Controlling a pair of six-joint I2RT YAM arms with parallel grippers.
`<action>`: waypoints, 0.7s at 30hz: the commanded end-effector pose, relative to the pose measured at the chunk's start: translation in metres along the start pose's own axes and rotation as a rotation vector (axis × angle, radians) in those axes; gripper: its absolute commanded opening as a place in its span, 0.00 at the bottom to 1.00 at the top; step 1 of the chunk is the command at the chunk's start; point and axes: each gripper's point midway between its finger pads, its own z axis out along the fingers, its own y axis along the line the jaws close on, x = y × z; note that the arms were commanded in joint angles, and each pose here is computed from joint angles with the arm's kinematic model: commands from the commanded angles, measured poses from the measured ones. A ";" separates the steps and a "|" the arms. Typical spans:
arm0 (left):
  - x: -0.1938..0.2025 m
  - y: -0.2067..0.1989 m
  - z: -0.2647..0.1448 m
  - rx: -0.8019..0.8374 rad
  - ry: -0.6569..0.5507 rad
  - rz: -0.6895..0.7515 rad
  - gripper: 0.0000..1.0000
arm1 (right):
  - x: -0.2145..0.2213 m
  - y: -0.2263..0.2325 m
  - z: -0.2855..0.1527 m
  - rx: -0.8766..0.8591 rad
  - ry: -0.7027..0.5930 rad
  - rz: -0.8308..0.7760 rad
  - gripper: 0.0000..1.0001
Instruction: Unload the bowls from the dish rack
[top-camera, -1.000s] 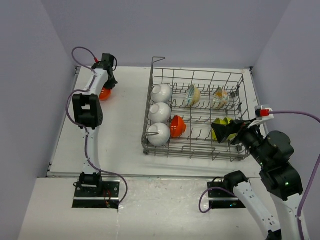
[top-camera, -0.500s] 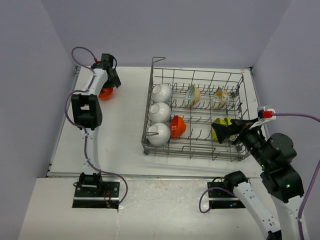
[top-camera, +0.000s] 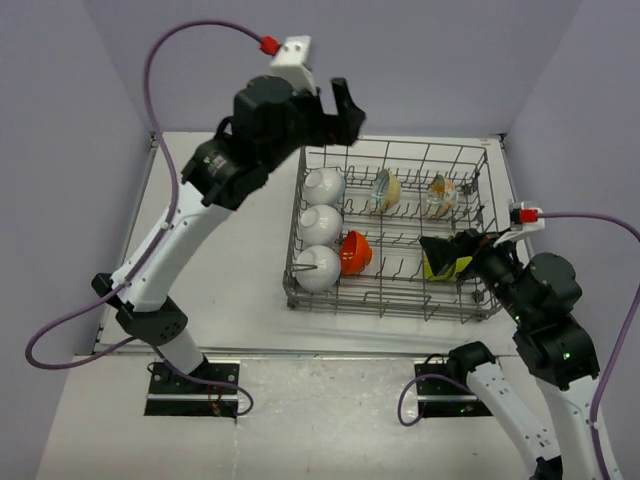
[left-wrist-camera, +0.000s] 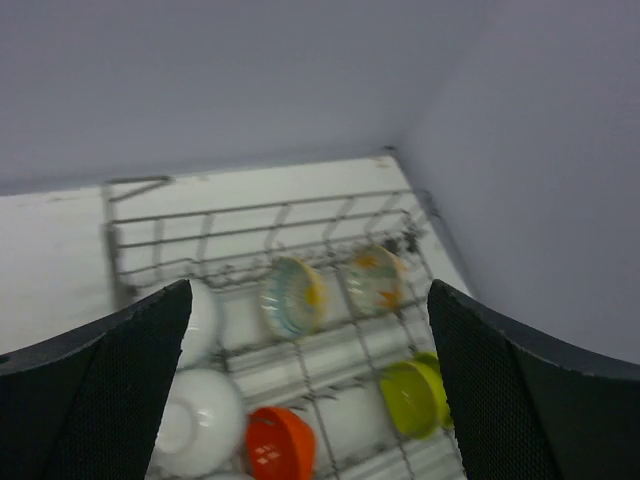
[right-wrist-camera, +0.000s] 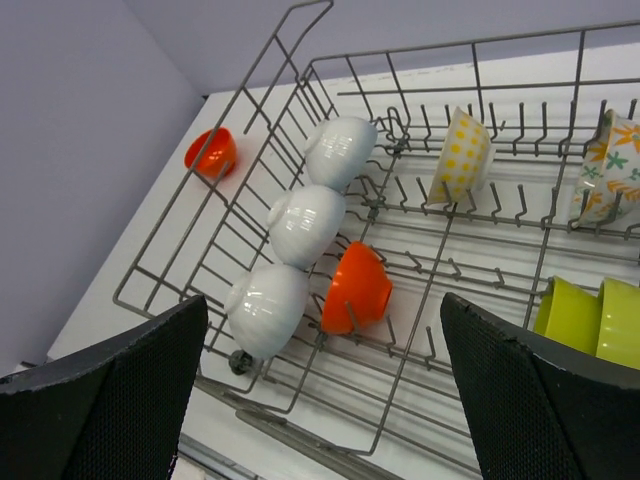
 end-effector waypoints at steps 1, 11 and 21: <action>0.082 -0.053 0.006 0.021 0.140 0.112 1.00 | -0.018 -0.001 -0.006 0.020 -0.099 0.032 0.99; 0.233 -0.077 0.000 0.048 0.406 0.135 0.94 | -0.009 -0.012 -0.021 0.057 -0.122 0.026 0.99; 0.299 -0.043 0.007 0.062 0.563 0.030 0.68 | 0.000 -0.012 -0.014 0.044 -0.089 0.019 0.99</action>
